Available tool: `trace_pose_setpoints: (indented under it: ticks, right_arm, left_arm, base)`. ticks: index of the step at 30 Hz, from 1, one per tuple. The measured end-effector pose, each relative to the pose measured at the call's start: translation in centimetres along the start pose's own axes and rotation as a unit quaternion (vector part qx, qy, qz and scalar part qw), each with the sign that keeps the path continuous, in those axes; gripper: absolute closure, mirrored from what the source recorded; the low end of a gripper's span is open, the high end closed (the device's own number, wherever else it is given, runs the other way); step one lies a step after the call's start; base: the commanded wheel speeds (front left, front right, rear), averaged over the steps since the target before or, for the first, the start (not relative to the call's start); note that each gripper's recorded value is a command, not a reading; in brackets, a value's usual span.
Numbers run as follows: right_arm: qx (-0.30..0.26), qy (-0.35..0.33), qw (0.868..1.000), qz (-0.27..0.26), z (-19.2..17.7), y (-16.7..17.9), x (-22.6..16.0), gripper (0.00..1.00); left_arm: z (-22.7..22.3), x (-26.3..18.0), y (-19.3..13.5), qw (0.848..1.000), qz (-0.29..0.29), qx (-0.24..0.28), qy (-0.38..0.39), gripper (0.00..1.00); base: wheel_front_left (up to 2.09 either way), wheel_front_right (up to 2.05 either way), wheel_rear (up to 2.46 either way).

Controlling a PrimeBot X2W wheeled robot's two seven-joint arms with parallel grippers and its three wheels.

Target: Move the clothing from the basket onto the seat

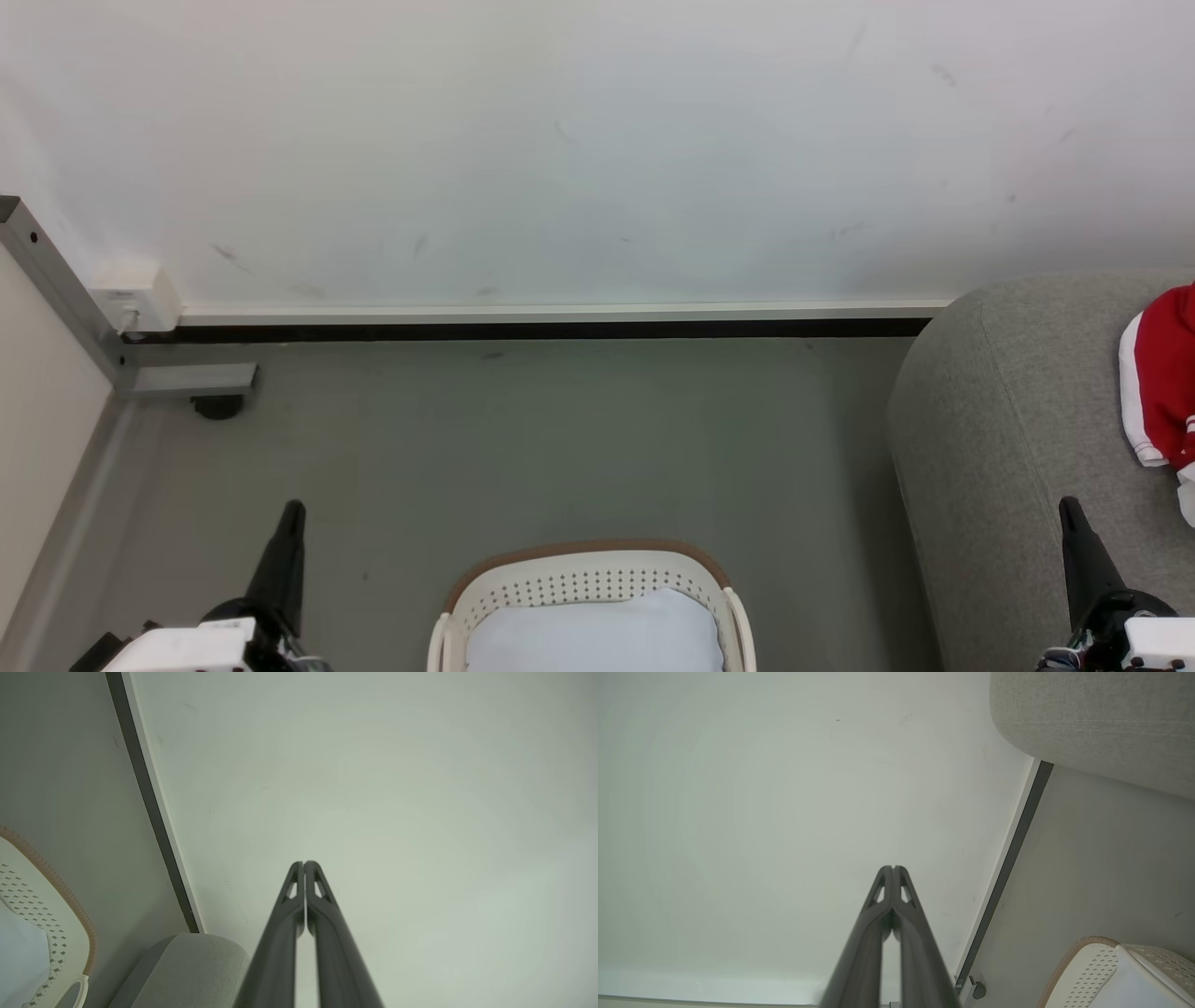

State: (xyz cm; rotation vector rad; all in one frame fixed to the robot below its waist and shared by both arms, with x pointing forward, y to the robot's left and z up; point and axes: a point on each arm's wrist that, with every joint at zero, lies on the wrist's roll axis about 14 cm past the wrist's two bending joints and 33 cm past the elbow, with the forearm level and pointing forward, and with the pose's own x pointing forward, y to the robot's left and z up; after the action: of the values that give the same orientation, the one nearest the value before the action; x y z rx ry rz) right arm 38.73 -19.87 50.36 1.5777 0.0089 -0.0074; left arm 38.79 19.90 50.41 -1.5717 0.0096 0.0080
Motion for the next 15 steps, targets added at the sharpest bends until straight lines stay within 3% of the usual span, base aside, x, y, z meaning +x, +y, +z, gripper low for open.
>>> trace_pose_setpoints:
  ticks: [15]
  right_arm:
    - [0.0, 0.0, 1.0, 0.0, 0.0, 0.0, 0.0, 1.0]
  left_arm:
    - [0.0, 0.0, 0.0, 1.0, 0.0, 0.0, 0.0, 1.0]
  base:
    - [0.0, 0.0, 0.0]
